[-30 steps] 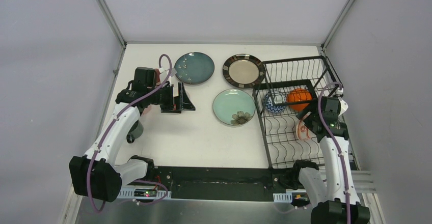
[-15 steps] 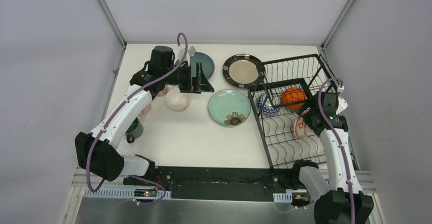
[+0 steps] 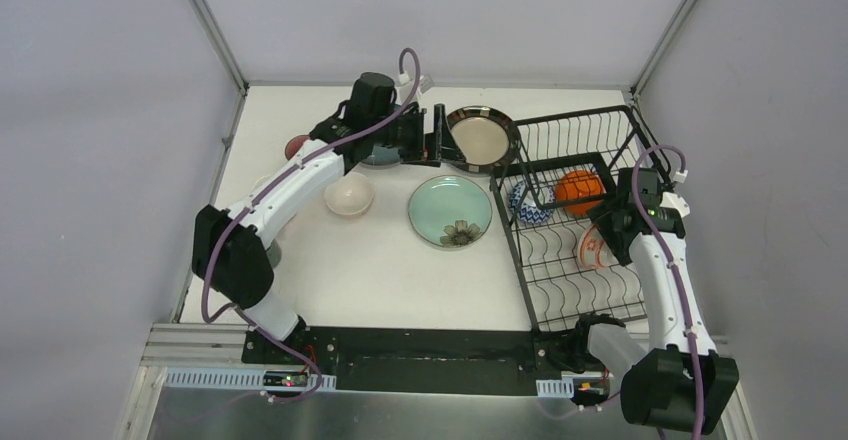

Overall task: Load the mixed dishes into the dish rack
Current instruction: Turn the bowl upside down on the dish rack.

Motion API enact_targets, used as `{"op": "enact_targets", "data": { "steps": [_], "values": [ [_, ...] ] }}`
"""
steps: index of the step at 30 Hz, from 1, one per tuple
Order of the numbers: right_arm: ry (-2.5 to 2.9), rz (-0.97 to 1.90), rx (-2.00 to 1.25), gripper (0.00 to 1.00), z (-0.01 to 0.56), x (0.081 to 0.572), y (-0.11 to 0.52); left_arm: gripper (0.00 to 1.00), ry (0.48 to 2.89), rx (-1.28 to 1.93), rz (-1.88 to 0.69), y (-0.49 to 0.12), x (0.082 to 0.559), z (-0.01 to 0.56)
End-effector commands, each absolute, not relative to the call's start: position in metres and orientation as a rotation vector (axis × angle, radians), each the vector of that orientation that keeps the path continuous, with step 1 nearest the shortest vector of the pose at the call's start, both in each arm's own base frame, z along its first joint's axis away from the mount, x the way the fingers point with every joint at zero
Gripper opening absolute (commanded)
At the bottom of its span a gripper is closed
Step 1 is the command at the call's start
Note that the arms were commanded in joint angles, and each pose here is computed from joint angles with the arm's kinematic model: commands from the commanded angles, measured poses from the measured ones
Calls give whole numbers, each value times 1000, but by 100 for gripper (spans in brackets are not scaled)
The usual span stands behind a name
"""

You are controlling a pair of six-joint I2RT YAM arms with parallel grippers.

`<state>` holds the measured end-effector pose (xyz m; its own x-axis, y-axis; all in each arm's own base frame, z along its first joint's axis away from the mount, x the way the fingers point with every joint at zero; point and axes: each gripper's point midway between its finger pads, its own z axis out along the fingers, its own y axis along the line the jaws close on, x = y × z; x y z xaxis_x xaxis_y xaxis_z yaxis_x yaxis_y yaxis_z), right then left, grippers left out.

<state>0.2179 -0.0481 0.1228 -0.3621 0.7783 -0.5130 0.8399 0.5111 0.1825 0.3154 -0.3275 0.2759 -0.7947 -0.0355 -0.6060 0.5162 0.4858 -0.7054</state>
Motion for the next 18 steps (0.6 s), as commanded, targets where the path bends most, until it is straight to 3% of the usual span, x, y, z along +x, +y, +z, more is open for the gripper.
{"op": "enact_targets", "data": {
  "steps": [1, 7, 11, 18],
  "values": [
    [2059, -29, 1391, 75, 136, 238, -47, 89, 1992, 478, -1361, -360, 324, 323],
    [2050, -29, 1402, 75, 135, 243, -48, 91, 1923, 538, -1443, -403, 328, 327],
    [2066, -4, 1414, 98, 133, 248, -45, 90, 1898, 569, -1494, -428, 335, 330],
    [2032, 83, 1413, 99, 140, 252, -39, 87, 1890, 609, -1553, -463, 341, 325]
  ]
}}
